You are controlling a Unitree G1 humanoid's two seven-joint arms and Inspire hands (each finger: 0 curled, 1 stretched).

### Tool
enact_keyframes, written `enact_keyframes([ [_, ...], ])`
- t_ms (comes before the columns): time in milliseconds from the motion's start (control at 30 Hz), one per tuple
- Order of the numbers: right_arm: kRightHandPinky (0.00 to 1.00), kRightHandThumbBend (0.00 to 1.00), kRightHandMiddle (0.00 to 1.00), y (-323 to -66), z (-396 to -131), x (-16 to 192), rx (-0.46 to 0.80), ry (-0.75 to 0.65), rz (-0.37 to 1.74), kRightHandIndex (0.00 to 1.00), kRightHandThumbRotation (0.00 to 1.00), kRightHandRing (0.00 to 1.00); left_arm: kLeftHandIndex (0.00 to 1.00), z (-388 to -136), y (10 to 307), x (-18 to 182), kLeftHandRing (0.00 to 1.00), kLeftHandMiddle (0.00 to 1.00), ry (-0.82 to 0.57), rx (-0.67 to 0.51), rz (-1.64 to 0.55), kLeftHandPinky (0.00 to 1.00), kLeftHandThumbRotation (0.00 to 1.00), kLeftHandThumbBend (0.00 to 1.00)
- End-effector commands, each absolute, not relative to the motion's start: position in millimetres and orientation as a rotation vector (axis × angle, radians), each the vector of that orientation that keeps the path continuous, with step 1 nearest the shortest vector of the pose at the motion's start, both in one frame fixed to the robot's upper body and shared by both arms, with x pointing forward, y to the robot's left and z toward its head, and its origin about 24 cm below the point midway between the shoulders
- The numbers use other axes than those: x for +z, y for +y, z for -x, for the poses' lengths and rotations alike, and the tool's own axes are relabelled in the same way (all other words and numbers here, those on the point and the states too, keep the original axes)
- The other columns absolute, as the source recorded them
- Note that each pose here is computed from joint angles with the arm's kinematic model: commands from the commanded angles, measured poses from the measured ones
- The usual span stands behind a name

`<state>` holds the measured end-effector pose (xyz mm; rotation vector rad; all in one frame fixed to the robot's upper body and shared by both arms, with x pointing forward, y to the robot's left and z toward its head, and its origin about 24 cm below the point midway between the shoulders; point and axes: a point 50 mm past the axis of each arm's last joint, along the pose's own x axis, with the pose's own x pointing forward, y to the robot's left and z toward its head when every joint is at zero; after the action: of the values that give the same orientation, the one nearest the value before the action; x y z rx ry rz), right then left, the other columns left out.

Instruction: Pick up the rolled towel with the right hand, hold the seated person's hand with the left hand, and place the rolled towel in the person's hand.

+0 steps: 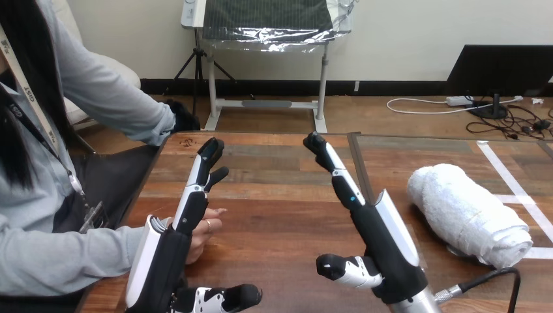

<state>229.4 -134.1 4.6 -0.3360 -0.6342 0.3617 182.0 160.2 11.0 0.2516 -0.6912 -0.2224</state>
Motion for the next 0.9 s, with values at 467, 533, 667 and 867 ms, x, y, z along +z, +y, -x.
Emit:
enact_keyframes([
  [467, 0.96, 0.94, 0.97, -167, -272, 49, 0.171, -0.753, 0.423, 0.99, 0.84, 0.99, 1.00, -189, 157, 20, 0.99, 1.00, -0.742, -0.219, -0.214, 0.99, 0.73, 1.00],
  [533, 0.94, 0.93, 0.97, -170, -275, 52, 0.152, -0.754, 0.437, 0.98, 0.83, 0.98, 0.99, -189, 157, 21, 0.99, 1.00, -0.742, -0.218, -0.214, 1.00, 0.73, 1.00],
  [667, 0.90, 0.91, 0.95, -178, -284, 61, 0.103, -0.759, 0.475, 0.96, 0.81, 0.95, 0.98, -189, 156, 22, 0.98, 0.99, -0.749, -0.207, -0.211, 1.00, 0.73, 1.00],
  [867, 0.89, 0.95, 0.94, -190, -295, 71, 0.050, -0.741, 0.507, 0.95, 0.75, 0.95, 0.95, -190, 158, 23, 0.92, 0.95, -0.747, -0.173, -0.222, 0.91, 0.72, 1.00],
])
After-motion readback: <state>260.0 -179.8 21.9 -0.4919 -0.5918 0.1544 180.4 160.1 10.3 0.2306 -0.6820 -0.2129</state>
